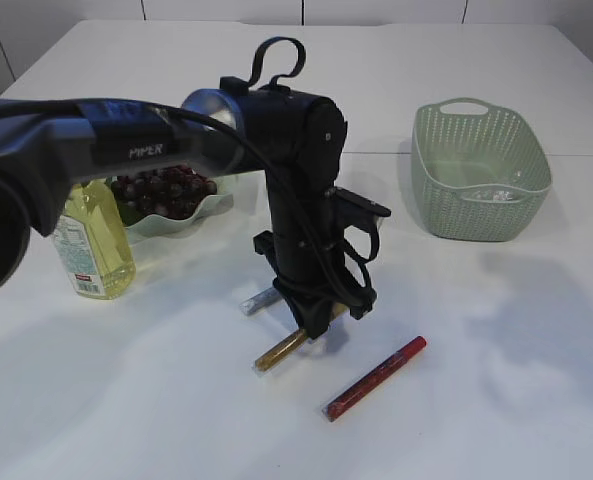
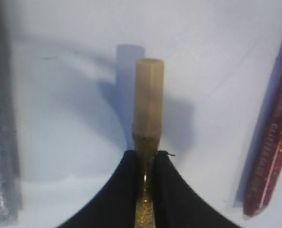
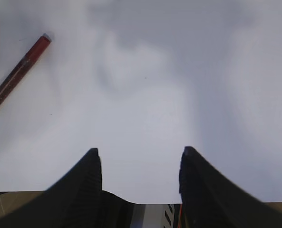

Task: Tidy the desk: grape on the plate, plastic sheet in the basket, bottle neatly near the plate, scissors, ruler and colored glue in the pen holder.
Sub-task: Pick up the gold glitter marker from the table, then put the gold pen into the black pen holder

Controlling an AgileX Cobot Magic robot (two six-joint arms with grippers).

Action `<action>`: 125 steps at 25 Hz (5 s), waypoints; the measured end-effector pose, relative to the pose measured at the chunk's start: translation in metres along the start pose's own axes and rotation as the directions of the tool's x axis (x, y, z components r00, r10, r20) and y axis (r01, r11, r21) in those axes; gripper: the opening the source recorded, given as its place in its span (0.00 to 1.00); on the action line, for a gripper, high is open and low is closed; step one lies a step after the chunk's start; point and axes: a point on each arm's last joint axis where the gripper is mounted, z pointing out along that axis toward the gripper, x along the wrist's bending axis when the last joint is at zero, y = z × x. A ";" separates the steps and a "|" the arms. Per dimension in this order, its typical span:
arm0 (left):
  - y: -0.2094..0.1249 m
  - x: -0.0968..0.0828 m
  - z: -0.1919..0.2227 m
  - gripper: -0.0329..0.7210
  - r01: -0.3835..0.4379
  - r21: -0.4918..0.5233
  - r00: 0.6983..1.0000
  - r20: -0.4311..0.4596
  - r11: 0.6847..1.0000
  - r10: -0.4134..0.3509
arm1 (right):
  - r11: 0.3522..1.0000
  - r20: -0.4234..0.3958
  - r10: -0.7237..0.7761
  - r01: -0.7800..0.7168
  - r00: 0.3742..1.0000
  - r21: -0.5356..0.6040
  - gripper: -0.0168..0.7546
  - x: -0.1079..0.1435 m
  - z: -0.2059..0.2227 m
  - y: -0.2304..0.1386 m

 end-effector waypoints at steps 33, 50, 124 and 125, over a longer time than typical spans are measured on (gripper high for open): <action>-0.086 -0.005 -0.096 0.09 0.044 -0.689 0.995 -0.036 0.723 -0.095 | 1.000 0.000 -0.002 0.002 1.000 0.000 0.57 0.000 0.000 0.000; -0.070 0.013 -0.139 0.09 -0.074 -0.993 0.975 -0.092 0.097 -0.201 | 1.000 0.002 -0.010 0.010 1.000 0.000 0.57 0.000 0.000 0.000; -0.003 0.084 -0.119 0.37 0.007 -0.968 0.956 -0.068 0.252 -0.287 | 0.999 0.046 -0.029 0.029 0.999 -0.013 0.57 -0.004 0.000 0.001; -0.005 0.082 -0.125 0.37 0.007 -0.962 0.958 -0.073 0.274 -0.279 | 0.999 0.046 -0.029 0.029 0.999 -0.013 0.57 -0.004 0.000 0.001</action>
